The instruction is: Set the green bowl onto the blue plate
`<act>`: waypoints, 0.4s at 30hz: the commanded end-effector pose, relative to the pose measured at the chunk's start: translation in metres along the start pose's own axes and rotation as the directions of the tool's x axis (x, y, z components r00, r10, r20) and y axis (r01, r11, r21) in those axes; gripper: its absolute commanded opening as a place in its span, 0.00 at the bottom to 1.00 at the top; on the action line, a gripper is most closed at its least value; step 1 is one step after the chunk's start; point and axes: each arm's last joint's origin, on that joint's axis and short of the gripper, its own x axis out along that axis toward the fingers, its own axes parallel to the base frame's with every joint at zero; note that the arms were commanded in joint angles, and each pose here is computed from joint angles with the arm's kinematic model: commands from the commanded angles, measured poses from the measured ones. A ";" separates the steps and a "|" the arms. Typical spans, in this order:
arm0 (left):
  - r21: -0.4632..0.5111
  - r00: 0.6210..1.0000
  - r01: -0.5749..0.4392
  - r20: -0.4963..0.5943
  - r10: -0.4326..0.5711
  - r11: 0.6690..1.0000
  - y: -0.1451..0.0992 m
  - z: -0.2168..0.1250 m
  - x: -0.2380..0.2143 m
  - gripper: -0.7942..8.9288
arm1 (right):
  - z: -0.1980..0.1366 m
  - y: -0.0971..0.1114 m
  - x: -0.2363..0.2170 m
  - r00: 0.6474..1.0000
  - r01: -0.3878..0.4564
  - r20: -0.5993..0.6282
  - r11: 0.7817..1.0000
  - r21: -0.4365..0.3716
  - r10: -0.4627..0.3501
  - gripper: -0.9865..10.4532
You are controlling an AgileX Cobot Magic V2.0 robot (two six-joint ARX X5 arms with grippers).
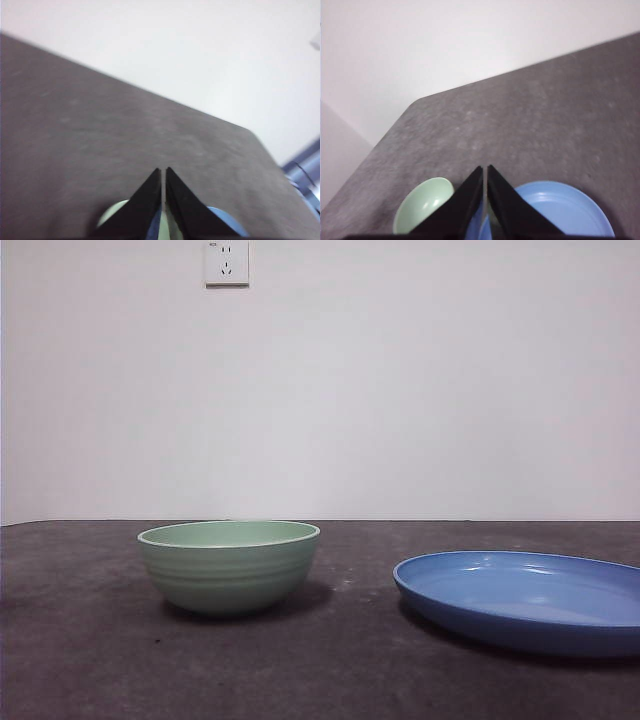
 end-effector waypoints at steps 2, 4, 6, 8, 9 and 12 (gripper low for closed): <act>0.032 0.993 0.090 -0.083 -0.087 0.995 -0.019 0.020 0.004 0.10 | 0.024 0.018 -0.004 0.998 -0.051 -0.029 0.995 -0.080 0.048 0.09; 0.047 0.979 0.142 -0.157 -0.133 0.989 -0.027 0.026 0.006 0.10 | 0.034 0.028 -0.006 0.994 -0.089 -0.076 0.991 -0.102 0.081 0.09; 0.077 0.959 0.191 -0.228 -0.169 0.979 -0.035 0.029 0.008 0.10 | 0.042 0.036 -0.006 0.984 -0.132 -0.135 0.984 -0.119 0.115 0.09; 0.116 0.941 0.218 -0.290 -0.176 0.969 -0.042 0.030 0.009 0.10 | 0.048 0.043 -0.006 0.972 -0.160 -0.195 0.976 -0.144 0.131 0.09; 0.139 0.930 0.230 -0.322 -0.176 0.963 -0.045 0.031 0.008 0.10 | 0.051 0.046 -0.006 0.965 -0.172 -0.225 0.972 -0.160 0.134 0.09; 0.180 0.906 0.260 -0.387 -0.175 0.949 -0.051 0.032 0.007 0.10 | 0.057 0.052 -0.004 0.941 -0.207 -0.312 0.954 -0.216 0.134 0.09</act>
